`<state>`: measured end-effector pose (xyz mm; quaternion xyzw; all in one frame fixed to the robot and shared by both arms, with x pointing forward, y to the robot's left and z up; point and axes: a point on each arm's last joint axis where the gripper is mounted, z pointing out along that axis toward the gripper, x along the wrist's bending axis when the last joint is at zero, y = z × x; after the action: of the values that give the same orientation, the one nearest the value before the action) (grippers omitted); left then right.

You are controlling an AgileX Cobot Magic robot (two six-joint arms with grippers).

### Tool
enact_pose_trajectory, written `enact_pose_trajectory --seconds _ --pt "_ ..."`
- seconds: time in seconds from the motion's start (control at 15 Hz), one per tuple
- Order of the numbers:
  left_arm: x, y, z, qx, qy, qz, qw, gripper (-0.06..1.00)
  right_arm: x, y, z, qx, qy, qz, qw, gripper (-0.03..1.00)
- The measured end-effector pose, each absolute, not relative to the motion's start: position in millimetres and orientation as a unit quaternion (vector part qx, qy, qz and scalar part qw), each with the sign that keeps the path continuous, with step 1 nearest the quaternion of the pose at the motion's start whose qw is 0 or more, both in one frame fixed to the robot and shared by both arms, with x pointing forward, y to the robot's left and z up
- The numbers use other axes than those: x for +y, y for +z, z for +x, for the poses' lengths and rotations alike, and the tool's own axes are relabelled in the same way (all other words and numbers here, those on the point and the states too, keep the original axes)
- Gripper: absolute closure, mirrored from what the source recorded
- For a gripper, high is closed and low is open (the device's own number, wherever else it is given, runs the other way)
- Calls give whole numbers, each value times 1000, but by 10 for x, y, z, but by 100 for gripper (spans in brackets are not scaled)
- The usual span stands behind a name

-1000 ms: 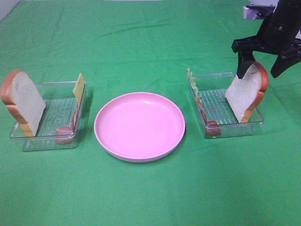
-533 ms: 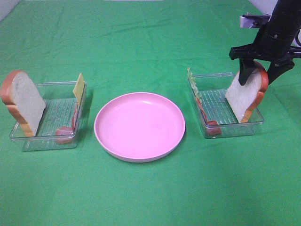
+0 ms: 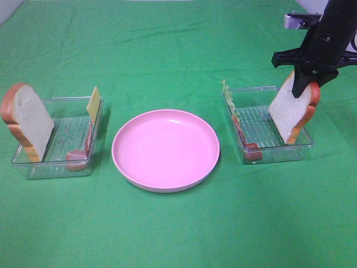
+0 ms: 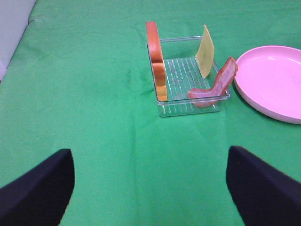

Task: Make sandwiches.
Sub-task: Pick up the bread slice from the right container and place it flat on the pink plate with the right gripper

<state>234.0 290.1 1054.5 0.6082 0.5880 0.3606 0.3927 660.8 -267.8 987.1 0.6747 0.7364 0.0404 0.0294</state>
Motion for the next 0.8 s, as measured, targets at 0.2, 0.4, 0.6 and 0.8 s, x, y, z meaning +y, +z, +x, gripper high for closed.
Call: enact_pose_trajectory --seconds 0.2,0.4,0.6,0.8 --pt "2901 10545 2340 588 361 608 393 12 -2633 10393 6423 731 93 675 34 76" --pt "2901 10545 2340 588 361 608 393 12 -2567 10693 6298 728 145 669 27 76" --pt "2901 10545 2340 588 361 608 393 12 -2406 11130 6074 734 246 634 -12 76" --pt "2901 10545 2340 588 361 608 393 12 -2070 11181 5932 736 330 582 -103 76"
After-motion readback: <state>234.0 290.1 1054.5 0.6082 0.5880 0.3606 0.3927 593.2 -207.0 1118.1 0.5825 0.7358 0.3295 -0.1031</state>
